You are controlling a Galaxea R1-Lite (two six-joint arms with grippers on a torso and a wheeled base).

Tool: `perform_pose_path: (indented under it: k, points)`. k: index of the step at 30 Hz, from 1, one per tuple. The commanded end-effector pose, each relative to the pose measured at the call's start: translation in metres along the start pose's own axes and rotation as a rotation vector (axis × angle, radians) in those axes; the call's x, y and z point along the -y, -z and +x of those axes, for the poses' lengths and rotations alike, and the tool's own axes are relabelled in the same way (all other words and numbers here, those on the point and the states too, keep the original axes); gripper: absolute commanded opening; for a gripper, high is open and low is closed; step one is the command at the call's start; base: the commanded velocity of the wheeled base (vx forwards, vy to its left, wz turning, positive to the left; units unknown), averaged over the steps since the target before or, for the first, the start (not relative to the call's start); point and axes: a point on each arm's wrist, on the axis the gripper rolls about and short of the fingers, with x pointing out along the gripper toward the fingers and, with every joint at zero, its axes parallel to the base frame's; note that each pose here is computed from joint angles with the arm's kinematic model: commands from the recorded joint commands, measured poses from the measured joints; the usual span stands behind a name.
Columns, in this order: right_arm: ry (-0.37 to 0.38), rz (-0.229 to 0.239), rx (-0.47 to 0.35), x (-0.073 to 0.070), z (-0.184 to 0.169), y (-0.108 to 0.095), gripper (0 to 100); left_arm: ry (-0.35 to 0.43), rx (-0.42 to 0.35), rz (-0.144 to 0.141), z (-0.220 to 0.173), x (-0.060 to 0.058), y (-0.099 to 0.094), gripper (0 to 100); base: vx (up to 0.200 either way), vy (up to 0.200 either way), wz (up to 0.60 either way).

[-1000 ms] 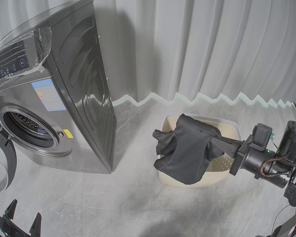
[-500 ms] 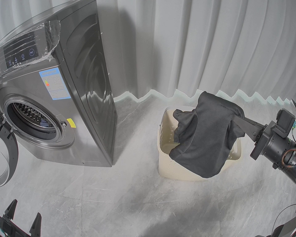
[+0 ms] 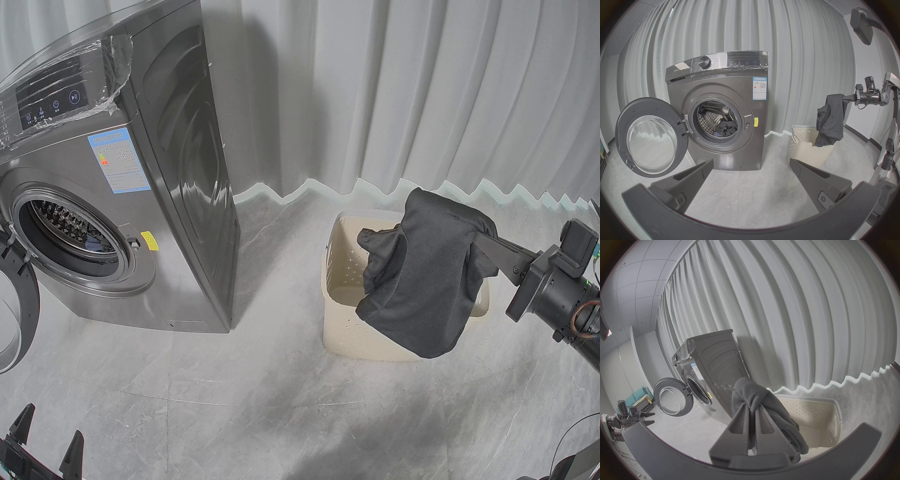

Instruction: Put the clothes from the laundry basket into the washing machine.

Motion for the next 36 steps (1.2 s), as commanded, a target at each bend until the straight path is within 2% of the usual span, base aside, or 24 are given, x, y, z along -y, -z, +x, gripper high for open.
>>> perform_pose_path:
  k: [1, 8, 26, 32, 36]
  points:
    - [-0.005, 0.002, 0.005, -0.0010, 0.0000, -0.0009, 0, 0.000, -0.001, 0.000, 0.0001, 0.0001, 0.0048, 100, 0.000, 0.200, 0.00]
    - [-0.039, 0.006, 0.017, -0.0050, -0.0001, -0.0030, 0, 0.001, -0.001, 0.000, 0.0001, 0.0000, 0.0048, 100, 0.000, 0.200, 0.00]
    - [-0.053, 0.011, 0.034, -0.0069, 0.0007, -0.0068, 0, 0.001, -0.006, -0.003, 0.0003, 0.0000, 0.0049, 100, 0.000, 0.200, 0.00]
    - [-0.051, 0.011, 0.034, -0.0069, 0.0009, -0.0070, 0, 0.001, -0.006, -0.002, 0.0003, 0.0000, 0.0049, 100, 0.000, 0.000, 0.00]
    - [-0.051, 0.011, 0.033, -0.0069, 0.0012, -0.0067, 0, 0.001, -0.004, -0.003, 0.0003, 0.0000, 0.0047, 100, -0.200, 0.000, 0.00]
